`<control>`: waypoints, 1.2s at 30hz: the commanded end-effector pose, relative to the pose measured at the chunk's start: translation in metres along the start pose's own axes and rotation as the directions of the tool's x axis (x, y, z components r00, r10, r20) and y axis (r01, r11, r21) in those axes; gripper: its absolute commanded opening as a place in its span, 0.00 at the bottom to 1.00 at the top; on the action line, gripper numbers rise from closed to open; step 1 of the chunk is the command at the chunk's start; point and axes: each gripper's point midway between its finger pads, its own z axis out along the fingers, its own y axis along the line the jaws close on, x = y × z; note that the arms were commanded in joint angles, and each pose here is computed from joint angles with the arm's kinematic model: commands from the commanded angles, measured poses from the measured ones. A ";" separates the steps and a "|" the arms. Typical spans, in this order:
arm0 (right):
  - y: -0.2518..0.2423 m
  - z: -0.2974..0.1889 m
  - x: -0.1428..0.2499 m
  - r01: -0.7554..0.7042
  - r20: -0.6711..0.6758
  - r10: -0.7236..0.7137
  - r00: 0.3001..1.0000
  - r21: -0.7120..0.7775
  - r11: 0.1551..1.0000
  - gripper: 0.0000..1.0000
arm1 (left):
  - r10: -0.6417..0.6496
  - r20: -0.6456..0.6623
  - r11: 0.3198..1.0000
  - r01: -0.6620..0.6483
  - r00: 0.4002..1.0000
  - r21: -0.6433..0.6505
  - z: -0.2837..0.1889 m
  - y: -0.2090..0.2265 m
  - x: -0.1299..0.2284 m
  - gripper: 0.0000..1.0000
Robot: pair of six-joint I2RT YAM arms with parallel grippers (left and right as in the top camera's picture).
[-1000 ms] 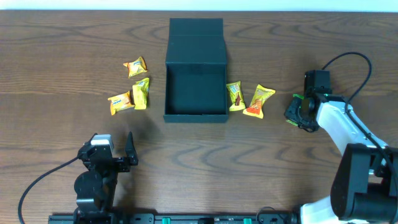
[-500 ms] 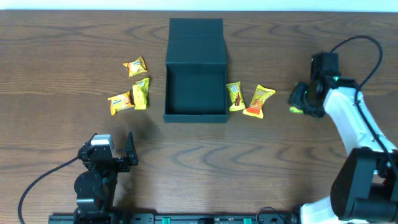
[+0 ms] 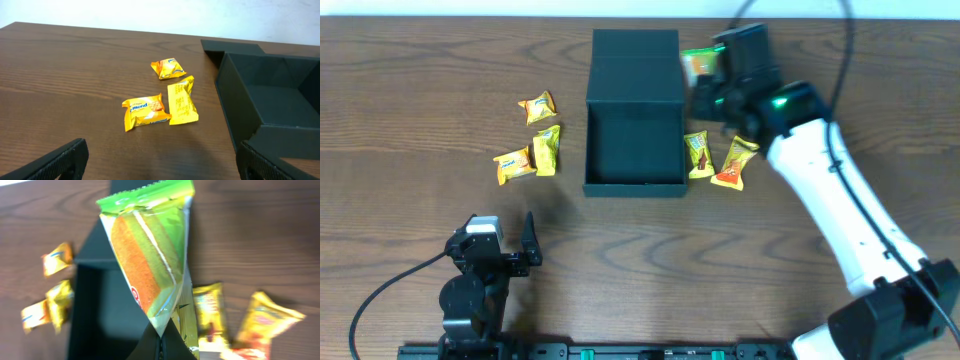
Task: Pack container
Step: 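Carry the packet with the right gripper into the black box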
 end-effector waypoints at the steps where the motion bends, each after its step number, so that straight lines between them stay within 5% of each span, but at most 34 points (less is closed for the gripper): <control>1: 0.012 0.023 0.010 -0.039 -0.028 0.039 0.999 0.013 0.999 0.01 | -0.006 -0.041 1.000 0.006 0.999 -0.015 0.001 0.003 0.013 0.96; 12: 0.023 0.093 0.067 -0.054 -0.253 0.078 0.964 0.101 0.993 0.01 | -0.006 -0.041 1.000 0.006 0.999 -0.015 0.001 0.003 0.013 0.95; 36: -0.002 0.110 0.086 -0.062 -0.287 0.127 0.949 0.224 0.973 0.01 | -0.006 -0.042 1.000 0.006 0.999 -0.015 0.002 0.004 0.014 0.95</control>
